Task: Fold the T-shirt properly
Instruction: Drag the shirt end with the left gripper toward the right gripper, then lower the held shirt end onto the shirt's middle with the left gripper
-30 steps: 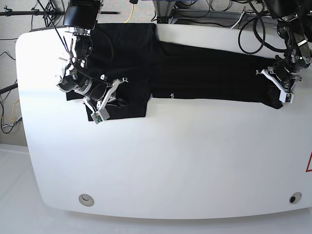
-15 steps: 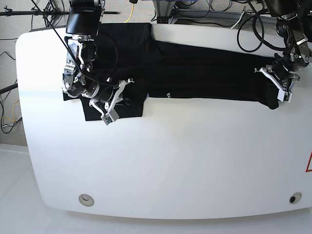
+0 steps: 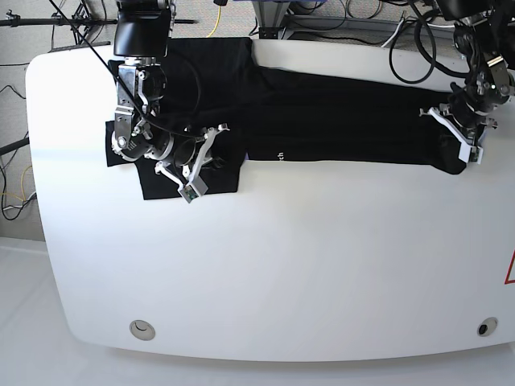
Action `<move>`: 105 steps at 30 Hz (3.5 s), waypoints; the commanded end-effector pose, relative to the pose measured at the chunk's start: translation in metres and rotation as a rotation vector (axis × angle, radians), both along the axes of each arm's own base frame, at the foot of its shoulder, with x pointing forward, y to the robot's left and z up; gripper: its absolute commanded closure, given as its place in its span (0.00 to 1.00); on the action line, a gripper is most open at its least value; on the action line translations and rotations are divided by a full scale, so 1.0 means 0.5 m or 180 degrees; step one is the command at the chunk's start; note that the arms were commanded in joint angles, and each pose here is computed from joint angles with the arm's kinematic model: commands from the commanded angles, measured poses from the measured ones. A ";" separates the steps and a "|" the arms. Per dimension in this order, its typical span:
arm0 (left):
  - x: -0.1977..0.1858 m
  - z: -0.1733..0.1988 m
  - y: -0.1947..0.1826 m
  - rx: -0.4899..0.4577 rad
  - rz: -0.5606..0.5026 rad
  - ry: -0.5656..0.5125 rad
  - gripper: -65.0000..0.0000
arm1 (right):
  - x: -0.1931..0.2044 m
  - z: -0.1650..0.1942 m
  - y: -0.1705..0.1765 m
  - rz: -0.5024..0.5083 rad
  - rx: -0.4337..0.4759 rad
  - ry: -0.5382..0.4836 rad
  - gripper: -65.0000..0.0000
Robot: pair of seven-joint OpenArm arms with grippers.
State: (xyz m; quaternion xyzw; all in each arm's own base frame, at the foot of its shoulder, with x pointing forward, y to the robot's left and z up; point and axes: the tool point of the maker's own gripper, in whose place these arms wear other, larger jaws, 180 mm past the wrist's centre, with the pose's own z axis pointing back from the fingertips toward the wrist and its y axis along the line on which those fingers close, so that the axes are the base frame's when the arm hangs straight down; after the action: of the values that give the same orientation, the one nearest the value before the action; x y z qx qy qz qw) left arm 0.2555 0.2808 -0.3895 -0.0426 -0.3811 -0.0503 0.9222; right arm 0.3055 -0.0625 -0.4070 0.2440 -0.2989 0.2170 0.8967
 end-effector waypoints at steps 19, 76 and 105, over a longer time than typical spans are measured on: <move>0.025 0.140 -0.144 -0.0431 -0.0459 -0.0558 1.00 | 0.051 0.099 -0.019 -0.0032 0.0016 -0.0534 0.95; -0.008 0.111 -0.439 -0.1219 -0.1302 -0.0261 1.00 | 0.037 0.058 -0.036 -0.0043 -0.0095 -0.0324 0.95; -0.013 0.089 -0.531 -0.1552 -0.1451 -0.0134 1.00 | 0.039 0.058 -0.032 -0.0043 -0.0074 -0.0327 0.95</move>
State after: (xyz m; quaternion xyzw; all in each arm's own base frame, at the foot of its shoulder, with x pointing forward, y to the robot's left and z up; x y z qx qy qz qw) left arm 0.2396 0.0185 -0.3577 -0.3338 -0.3585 -0.1686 0.8553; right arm 0.3134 -0.0808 -0.3926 0.2164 -0.3175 0.2238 0.8957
